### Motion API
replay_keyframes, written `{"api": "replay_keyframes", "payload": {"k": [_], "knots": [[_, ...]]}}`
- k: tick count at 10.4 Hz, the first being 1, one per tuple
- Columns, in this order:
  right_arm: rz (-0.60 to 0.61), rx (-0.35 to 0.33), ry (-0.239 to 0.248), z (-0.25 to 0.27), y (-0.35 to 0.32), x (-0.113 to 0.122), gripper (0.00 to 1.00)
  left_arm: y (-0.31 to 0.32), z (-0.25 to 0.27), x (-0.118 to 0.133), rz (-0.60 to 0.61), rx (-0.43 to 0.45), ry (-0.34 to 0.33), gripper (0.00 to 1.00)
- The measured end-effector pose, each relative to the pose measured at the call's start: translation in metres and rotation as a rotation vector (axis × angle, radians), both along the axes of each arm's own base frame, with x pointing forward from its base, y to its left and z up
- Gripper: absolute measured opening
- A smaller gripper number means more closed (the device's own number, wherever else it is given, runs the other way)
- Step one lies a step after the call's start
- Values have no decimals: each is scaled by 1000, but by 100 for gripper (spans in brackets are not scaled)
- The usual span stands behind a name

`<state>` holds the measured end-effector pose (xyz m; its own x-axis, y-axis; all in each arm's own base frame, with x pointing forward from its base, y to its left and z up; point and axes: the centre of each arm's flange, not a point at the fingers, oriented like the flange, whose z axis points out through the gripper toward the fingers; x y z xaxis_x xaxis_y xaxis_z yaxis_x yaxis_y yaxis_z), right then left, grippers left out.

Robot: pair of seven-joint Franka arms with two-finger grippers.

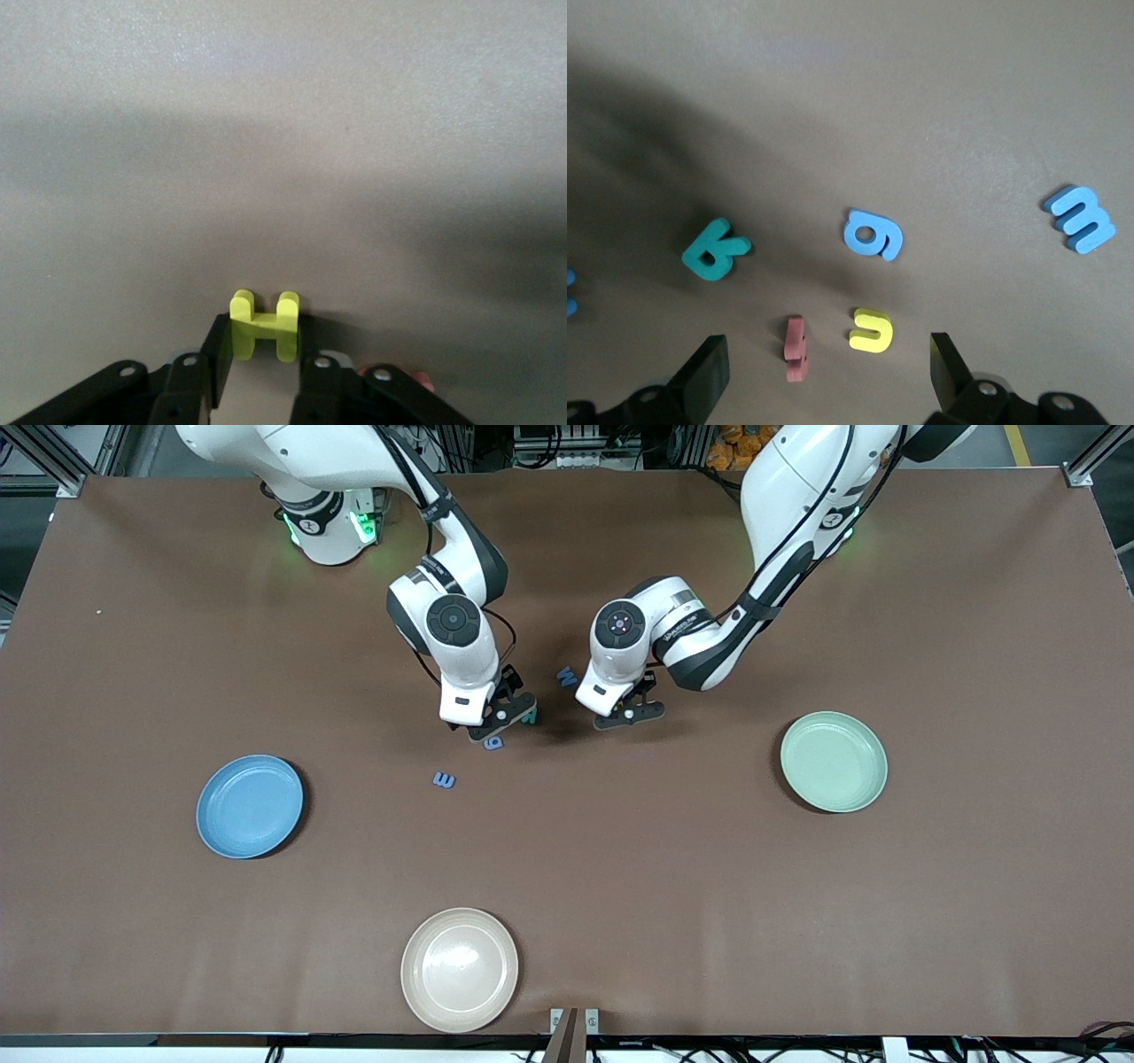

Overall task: Sort upper and lower case letters into plates
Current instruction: 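Carry the yellow H with the left gripper over the green plate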

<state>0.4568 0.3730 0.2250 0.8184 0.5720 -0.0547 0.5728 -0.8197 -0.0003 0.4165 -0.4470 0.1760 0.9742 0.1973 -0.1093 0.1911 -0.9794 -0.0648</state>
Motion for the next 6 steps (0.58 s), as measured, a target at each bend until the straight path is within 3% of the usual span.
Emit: {"api": "replay_keyframes", "payload": {"k": [3,6], "knots": [[16,31,-36,-18,-6,-16,100,9,22,21,28,-4,-36,33],[52,40,-44,-27,6,-38,100,55,92,68,100,35,-107,33]]}}
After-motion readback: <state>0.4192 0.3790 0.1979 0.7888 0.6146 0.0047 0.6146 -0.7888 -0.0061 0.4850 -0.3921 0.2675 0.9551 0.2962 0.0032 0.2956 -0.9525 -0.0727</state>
